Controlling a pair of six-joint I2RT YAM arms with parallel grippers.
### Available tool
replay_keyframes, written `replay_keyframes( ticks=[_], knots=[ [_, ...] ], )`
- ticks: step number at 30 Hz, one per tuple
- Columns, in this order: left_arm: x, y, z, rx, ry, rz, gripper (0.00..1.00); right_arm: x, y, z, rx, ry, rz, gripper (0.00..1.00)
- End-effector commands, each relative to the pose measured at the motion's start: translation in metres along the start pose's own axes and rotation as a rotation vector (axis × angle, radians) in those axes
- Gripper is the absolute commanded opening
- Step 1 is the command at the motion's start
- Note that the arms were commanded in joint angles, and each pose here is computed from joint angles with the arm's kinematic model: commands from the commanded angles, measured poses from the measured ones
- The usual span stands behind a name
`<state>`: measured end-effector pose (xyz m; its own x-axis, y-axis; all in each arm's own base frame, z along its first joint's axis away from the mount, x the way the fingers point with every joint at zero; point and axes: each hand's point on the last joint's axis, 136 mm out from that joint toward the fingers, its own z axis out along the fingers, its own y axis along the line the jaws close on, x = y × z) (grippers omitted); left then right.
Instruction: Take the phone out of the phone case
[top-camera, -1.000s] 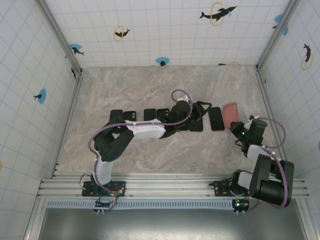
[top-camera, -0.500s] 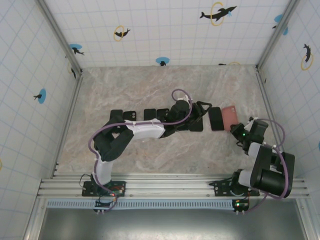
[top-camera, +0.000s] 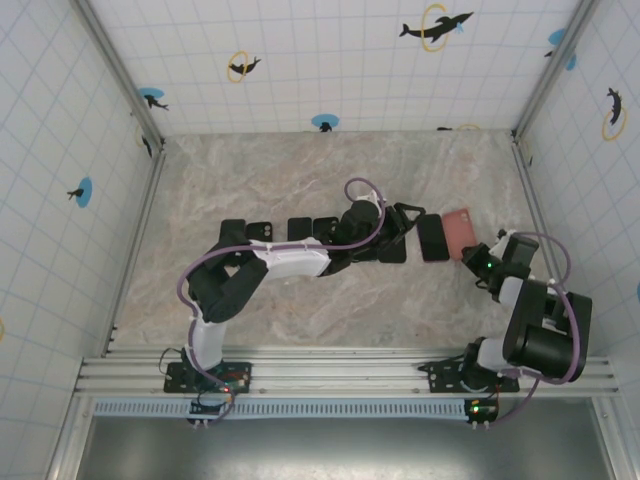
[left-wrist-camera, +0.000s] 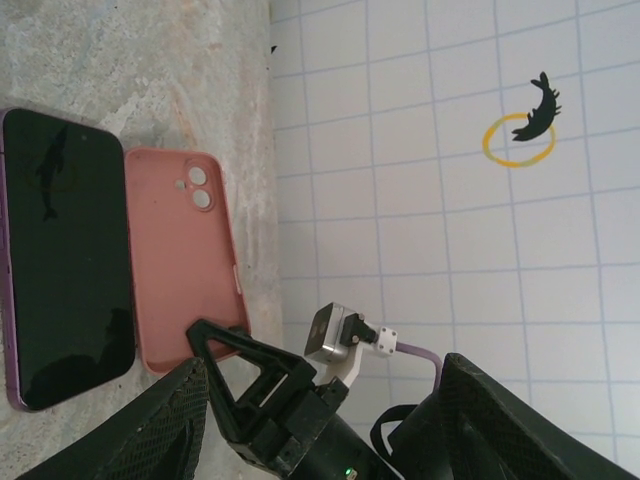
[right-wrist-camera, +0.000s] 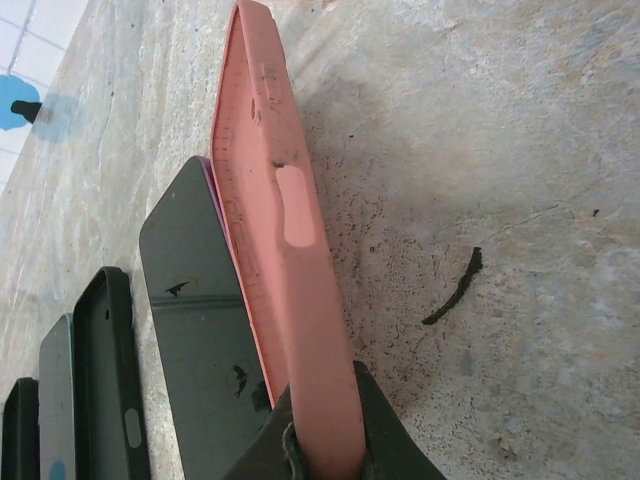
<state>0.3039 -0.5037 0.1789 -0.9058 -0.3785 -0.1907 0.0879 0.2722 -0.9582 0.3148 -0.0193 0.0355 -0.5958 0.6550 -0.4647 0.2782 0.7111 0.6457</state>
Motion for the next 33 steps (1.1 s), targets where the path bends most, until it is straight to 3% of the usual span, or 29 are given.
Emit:
replay_keyframes(
  ticks=[1,7,14,22,33],
  knots=[
    [-0.003,0.003,0.002,0.012,0.002,-0.002,0.63,-0.005,0.007,0.002,-0.034,0.017,-0.029,0.0],
    [-0.003,0.003,0.002,0.011,0.003,0.0,0.63,-0.004,0.002,0.003,-0.011,0.018,-0.031,0.04],
    [-0.003,0.003,0.004,0.014,0.008,-0.002,0.63,-0.006,0.003,0.002,-0.008,0.021,-0.045,0.24],
    [-0.003,0.001,0.005,0.019,0.011,0.0,0.63,-0.017,0.001,-0.002,0.038,-0.004,-0.076,0.39],
    [-0.004,0.001,0.003,0.017,0.011,0.003,0.63,-0.024,-0.011,-0.005,0.15,-0.009,-0.148,0.5]
  ],
)
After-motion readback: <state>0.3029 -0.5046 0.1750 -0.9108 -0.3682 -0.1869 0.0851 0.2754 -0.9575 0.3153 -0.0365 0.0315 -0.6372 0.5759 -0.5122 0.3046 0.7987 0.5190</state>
